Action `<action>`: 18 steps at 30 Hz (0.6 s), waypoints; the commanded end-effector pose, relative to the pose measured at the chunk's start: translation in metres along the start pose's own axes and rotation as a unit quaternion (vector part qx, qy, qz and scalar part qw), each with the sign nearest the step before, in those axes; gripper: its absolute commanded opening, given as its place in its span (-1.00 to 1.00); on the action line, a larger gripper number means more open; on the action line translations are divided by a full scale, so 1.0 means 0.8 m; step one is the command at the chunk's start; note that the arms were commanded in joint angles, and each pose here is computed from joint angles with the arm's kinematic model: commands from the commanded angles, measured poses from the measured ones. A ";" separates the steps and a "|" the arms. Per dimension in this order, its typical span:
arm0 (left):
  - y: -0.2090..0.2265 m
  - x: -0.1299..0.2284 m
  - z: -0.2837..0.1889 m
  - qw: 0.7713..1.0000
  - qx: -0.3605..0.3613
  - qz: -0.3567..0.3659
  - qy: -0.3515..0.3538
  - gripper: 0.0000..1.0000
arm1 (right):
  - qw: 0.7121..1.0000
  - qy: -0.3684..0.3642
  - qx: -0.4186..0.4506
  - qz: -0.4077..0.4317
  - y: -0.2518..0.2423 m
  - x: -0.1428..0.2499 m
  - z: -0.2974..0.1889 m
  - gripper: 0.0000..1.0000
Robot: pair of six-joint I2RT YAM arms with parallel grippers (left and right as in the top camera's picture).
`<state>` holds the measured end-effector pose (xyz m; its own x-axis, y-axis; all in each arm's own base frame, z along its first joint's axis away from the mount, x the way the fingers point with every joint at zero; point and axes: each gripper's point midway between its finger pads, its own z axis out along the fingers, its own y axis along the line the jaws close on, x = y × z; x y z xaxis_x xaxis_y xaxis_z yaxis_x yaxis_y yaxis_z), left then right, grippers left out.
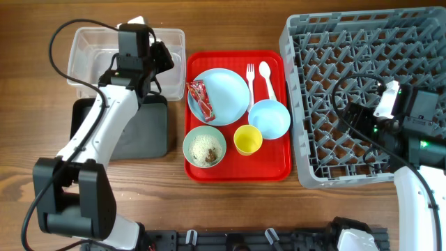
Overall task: Sort waste into correct bins and load items into the dishwasher rack
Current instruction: 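Grasp the red wrapper and tissue on the blue plate with left gripper, then carry the wrapper and tissue left and drop into the clear bin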
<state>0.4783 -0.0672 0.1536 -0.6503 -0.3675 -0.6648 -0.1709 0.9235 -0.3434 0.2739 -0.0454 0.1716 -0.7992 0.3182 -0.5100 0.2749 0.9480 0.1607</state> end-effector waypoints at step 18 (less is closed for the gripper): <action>-0.116 0.216 -0.017 0.977 0.033 0.047 0.207 0.36 | 1.000 -0.005 -0.009 -0.007 0.004 -0.007 -0.003 0.99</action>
<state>0.3801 -0.2206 0.1105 -0.8841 -0.1149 -0.4530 0.0627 0.9314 -0.3586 0.2739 -0.0454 0.1716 -0.7992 0.3182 -0.5100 0.2749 0.9480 0.1607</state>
